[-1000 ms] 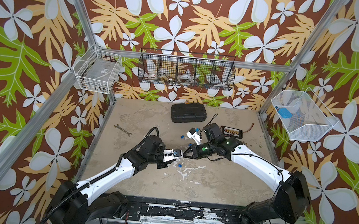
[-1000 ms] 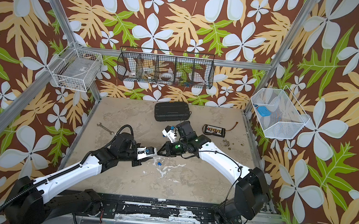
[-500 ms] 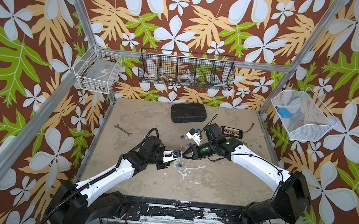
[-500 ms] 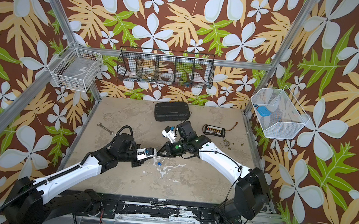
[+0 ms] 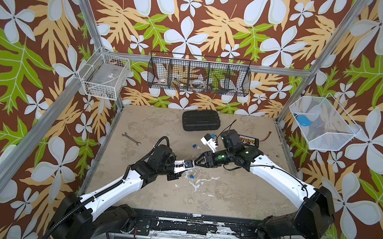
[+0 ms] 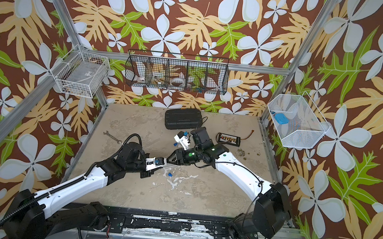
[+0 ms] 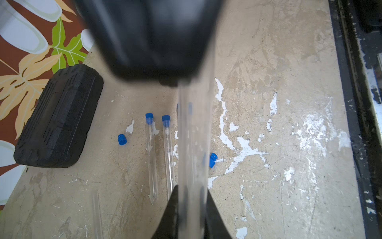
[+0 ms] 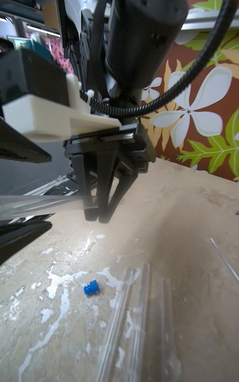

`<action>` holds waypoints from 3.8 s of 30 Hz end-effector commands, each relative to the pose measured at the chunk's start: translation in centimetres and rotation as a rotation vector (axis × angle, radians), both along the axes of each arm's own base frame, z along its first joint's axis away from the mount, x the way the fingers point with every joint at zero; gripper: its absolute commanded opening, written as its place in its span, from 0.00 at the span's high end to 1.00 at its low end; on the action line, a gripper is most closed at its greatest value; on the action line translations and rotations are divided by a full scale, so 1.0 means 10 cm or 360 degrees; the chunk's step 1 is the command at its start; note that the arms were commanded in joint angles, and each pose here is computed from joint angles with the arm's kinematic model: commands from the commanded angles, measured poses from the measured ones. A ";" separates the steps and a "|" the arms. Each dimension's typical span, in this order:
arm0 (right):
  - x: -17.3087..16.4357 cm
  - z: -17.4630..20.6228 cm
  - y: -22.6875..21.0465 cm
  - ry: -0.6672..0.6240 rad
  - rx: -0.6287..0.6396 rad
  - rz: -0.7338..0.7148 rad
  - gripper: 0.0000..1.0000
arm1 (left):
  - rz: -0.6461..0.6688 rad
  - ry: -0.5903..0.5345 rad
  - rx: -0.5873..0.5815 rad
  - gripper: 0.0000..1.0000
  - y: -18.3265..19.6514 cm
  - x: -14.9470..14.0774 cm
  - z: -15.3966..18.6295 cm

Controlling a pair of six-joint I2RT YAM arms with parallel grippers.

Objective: Insert stoppers into test tubes
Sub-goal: Pick up the test tube at the center of the board, then pick up the stopper from the center of the board, then place the stopper at the center of the board.

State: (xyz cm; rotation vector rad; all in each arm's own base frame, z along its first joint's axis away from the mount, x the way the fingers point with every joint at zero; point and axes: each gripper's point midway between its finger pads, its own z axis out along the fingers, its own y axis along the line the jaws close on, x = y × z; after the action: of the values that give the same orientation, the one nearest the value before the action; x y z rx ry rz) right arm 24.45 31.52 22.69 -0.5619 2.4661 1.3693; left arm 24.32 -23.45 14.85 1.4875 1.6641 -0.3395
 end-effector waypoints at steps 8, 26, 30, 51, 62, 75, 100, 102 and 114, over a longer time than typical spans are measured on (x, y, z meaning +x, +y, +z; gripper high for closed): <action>0.36 -0.18 -0.75 -0.0920 -0.0507 -0.0222 0.57 | 0.0654 0.0106 -0.0207 1.00 0.44 0.46 0.02; 0.16 -1.56 0.22 -0.1034 -0.0937 0.0549 0.57 | 0.1491 -0.0164 -0.0429 1.00 1.41 0.86 0.41; 0.15 -1.76 0.24 -0.0982 -0.0996 0.0614 0.57 | 0.1497 -0.0193 -0.0418 1.00 1.44 0.85 0.45; 0.16 -2.03 0.21 -0.0924 -0.1202 0.0669 0.62 | 0.1449 -0.0188 -0.0442 1.00 1.39 0.84 0.44; 0.13 -2.10 0.20 -0.0872 -0.1230 0.0694 0.74 | 0.1437 -0.0196 -0.0451 1.00 1.38 0.83 0.46; 0.21 -1.43 0.20 -0.0911 -0.1099 0.0360 0.86 | 0.1424 -0.0218 -0.0472 1.00 1.38 0.81 0.53; 0.26 -1.41 -0.79 0.0941 -0.0469 -0.1895 0.95 | 0.1256 -0.0169 -0.0528 1.00 1.22 0.65 0.57; 0.24 -1.53 -0.73 0.1046 -0.0511 -0.1927 0.94 | 0.1252 -0.0167 -0.0514 1.00 1.22 0.66 0.57; 0.12 -2.11 -0.74 0.1304 -0.0849 -0.1997 0.86 | 0.1258 -0.0143 -0.0482 1.00 1.18 0.77 0.59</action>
State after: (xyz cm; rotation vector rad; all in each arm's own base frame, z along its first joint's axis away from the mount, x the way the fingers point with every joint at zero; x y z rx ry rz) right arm 26.29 24.60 2.05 1.4571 2.7129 0.4396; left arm 31.70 -11.47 20.09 0.5478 1.8930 -0.0738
